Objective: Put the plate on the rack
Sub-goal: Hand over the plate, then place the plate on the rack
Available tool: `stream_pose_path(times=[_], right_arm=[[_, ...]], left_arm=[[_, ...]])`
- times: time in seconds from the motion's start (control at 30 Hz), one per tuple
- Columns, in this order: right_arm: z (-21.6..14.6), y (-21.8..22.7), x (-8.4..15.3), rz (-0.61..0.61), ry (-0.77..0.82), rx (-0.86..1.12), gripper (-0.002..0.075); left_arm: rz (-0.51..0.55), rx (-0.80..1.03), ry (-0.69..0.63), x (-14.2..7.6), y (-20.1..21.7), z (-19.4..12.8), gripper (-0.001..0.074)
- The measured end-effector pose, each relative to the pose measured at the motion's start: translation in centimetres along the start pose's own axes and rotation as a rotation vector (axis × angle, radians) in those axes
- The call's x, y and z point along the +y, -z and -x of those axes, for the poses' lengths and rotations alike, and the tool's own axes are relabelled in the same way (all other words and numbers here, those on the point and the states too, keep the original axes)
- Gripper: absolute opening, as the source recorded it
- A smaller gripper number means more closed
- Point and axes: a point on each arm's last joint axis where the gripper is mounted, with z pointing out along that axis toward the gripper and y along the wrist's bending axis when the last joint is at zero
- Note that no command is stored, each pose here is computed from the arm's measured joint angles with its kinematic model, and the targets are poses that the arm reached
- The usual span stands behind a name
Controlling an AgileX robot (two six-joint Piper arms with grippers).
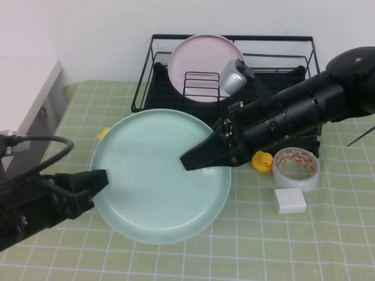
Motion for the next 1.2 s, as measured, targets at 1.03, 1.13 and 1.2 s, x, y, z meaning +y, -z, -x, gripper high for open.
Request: stream_pose_path(times=[1.03, 1.13, 1.2], right_arm=[[7.7, 7.0, -6.9, -0.362, 0.484, -0.127, 0.0141], [8.8, 8.0, -8.8, -0.373, 0.545, -0.148, 0.0141], [9.4, 8.3, -10.0, -0.410, 0.577, -0.169, 0.0141]], left_arm=[[0.007, -0.269, -0.124, -4.6, 10.0, -3.0, 0.0001], [0.014, -0.177, -0.086, -4.2, 9.7, -4.4, 0.0000], [0.024, -0.149, -0.068, -4.1, 9.6, -4.7, 0.0000]])
